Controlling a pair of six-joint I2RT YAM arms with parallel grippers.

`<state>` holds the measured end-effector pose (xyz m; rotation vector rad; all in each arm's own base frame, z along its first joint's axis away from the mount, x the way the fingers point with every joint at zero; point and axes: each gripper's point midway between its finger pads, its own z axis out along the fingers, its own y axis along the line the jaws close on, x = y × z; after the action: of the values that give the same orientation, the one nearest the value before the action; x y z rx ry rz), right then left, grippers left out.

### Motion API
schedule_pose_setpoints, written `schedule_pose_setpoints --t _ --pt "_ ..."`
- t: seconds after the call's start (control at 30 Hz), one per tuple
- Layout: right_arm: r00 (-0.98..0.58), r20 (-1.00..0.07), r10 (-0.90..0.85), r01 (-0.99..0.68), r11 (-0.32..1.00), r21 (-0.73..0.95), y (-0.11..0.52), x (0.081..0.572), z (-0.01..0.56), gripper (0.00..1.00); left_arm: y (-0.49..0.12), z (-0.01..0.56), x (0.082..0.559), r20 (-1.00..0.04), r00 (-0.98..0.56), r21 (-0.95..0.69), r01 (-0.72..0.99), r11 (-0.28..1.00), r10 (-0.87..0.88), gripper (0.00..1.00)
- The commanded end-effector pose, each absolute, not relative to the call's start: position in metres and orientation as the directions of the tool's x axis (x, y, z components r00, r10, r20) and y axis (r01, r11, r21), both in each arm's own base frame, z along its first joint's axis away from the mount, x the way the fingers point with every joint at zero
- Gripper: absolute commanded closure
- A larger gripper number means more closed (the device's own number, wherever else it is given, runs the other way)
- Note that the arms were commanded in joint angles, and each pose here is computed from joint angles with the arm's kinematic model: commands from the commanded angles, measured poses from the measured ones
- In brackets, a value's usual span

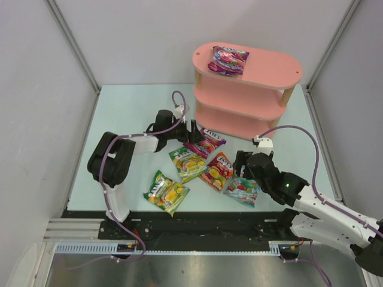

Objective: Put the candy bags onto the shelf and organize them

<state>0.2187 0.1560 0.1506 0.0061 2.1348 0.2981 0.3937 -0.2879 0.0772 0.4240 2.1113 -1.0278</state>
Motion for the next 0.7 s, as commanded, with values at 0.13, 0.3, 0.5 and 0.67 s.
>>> schedule_pose_setpoints --t 0.13,0.3,0.5,0.67 --pt "-0.562 -0.818 0.122 -0.094 0.973 0.210 0.157 0.221 0.145 0.13 -0.287 0.073 0.416 -0.788 -0.615 -0.434 0.600 0.672 0.039 0.00" --pt "-0.565 -0.818 0.112 -0.096 0.975 0.200 0.156 0.220 0.143 0.13 -0.296 0.059 0.404 -0.764 -0.642 -0.462 0.614 0.640 0.064 0.00" --pt "-0.567 -0.816 0.112 -0.093 0.976 0.198 0.154 0.219 0.141 0.13 -0.306 0.042 0.394 -0.736 -0.669 -0.476 0.618 0.626 0.102 0.14" --pt "-0.562 -0.819 0.116 -0.089 0.976 0.199 0.152 0.219 0.143 0.13 -0.307 0.042 0.389 -0.712 -0.694 -0.496 0.603 0.625 0.105 0.69"
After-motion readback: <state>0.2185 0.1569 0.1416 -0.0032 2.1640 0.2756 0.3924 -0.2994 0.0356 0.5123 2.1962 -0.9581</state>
